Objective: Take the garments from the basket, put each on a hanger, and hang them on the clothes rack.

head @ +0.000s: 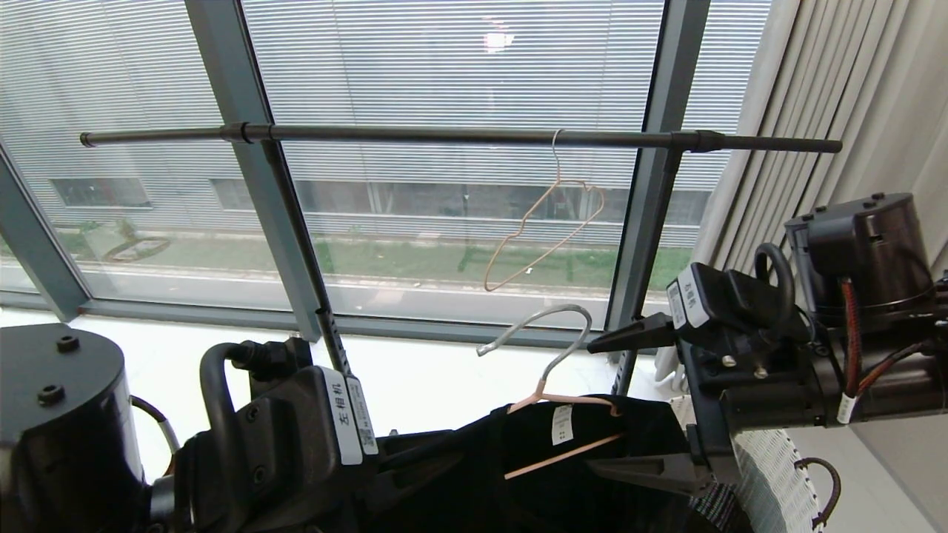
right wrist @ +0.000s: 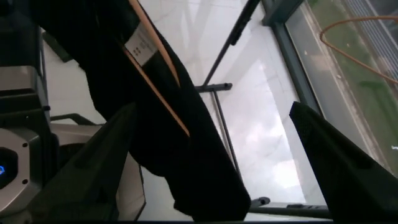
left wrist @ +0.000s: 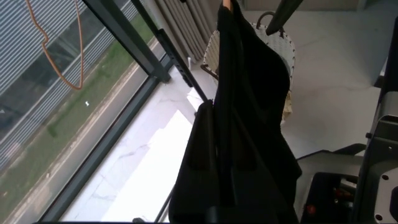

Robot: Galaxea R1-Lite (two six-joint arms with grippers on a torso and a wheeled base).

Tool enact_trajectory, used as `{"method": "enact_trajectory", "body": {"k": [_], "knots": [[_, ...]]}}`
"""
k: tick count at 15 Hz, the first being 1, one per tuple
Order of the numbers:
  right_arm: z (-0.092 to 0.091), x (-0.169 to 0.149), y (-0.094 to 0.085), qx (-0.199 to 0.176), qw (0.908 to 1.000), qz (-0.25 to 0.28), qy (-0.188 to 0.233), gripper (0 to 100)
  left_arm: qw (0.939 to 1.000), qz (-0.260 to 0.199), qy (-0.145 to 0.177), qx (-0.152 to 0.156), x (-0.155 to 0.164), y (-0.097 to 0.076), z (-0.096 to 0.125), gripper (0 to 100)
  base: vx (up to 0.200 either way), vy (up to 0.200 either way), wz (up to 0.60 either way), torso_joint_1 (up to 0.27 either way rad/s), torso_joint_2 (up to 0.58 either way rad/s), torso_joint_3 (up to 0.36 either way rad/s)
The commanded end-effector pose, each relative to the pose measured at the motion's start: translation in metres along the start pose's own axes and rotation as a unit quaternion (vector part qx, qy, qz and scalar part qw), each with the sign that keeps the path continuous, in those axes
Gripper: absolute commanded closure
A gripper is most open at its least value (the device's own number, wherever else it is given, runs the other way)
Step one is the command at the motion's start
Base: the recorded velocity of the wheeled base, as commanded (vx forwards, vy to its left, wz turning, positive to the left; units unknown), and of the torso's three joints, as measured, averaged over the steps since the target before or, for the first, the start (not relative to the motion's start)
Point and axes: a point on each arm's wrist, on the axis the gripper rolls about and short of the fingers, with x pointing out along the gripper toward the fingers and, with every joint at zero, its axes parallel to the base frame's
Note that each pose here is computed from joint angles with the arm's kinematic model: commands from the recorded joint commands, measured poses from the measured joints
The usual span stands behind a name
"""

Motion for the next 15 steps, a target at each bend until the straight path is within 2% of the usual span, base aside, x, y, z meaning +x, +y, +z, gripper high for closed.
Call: {"method": "enact_trajectory", "body": {"k": [1, 5, 12, 13, 15], "knots": [[-0.004, 0.013, -0.001, 0.007, 0.9998, 0.016, 0.014, 0, 1.0, 0.0, -0.002, 0.001, 0.0, 0.0, 0.001, 100, 0.0, 0.0, 0.0, 0.0, 0.0, 0.0], [-0.008, 0.026, -0.013, 0.022, 0.9991, 0.018, 0.032, 0, 1.0, 0.003, -0.006, 0.004, 0.0, 0.002, 0.004, 100, 0.0, 0.0, 0.0, 0.0, 0.0, 0.0], [-0.01, 0.03, -0.014, 0.023, 0.9988, 0.019, 0.04, 0, 0.9999, 0.003, -0.008, 0.013, 0.0, 0.002, 0.005, 100, 0.0, 0.0, 0.0, 0.0, 0.0, 0.0], [-0.01, 0.03, -0.014, 0.022, 0.9988, 0.016, 0.042, 100, 0.9999, 0.003, -0.008, 0.013, 0.0, 0.002, 0.005, 100, 0.0, 0.0, 0.0, 0.0, 0.0, 0.0], [-0.009, 0.031, -0.014, 0.019, 0.9988, 0.005, 0.045, 100, 0.9999, 0.002, -0.007, 0.013, 0.001, 0.002, 0.005, 100, 0.0, 0.0, 0.0, 0.0, 0.0, 0.0]]}}
